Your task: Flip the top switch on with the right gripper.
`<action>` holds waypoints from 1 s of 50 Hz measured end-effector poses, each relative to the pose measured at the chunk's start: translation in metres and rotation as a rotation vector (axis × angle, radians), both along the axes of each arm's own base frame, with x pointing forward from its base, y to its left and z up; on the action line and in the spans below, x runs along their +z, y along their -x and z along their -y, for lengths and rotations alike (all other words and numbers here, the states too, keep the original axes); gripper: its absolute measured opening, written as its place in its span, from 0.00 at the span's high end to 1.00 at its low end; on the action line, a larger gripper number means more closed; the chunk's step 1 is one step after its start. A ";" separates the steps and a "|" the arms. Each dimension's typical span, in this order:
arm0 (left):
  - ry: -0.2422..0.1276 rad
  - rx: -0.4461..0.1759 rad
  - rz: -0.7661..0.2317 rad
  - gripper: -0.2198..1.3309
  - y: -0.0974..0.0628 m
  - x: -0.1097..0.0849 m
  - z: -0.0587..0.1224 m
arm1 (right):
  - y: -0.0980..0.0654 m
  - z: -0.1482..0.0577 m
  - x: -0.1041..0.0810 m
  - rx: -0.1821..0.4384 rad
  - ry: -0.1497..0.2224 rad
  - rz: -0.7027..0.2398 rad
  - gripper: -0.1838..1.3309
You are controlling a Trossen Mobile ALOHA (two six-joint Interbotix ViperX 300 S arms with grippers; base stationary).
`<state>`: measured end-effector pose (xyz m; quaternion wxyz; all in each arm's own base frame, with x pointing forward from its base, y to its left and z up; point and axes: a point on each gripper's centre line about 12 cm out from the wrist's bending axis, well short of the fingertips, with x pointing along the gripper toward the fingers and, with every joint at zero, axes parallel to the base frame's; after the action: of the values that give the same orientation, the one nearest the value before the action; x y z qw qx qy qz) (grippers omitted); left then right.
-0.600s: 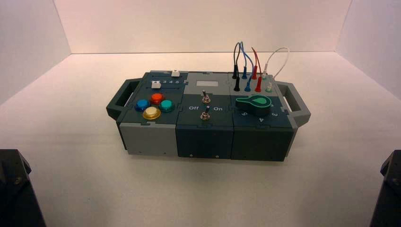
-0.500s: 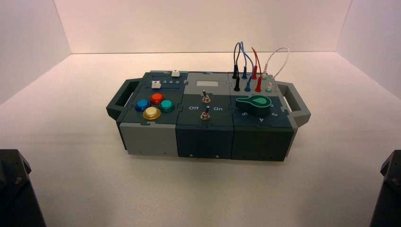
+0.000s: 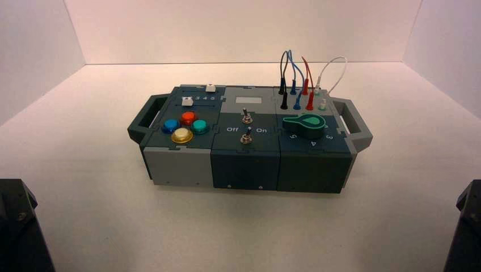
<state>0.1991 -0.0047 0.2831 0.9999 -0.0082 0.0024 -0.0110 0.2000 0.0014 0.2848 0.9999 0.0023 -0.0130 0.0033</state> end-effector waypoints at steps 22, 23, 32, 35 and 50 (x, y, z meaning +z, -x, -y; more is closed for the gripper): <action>-0.023 -0.147 -0.183 0.96 -0.004 -0.008 0.030 | 0.000 -0.003 0.000 0.017 -0.006 -0.123 0.97; -0.027 -0.157 -0.201 0.96 -0.005 -0.009 0.032 | 0.000 -0.004 0.001 0.018 -0.009 -0.123 0.97; -0.052 -0.189 -0.367 0.96 -0.012 -0.020 0.040 | 0.004 -0.008 0.010 0.037 -0.055 -0.133 0.97; -0.056 -0.189 -0.413 0.96 -0.014 -0.025 0.041 | 0.005 -0.011 0.009 0.054 -0.066 -0.150 0.97; -0.053 -0.188 -0.719 0.96 -0.025 -0.069 0.045 | 0.006 -0.051 0.000 0.248 -0.052 -0.291 0.97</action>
<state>0.2245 -0.0498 0.2142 0.9297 0.0144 0.3545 -0.0989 0.1943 0.0522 0.2844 0.9828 0.0301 0.1318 0.1259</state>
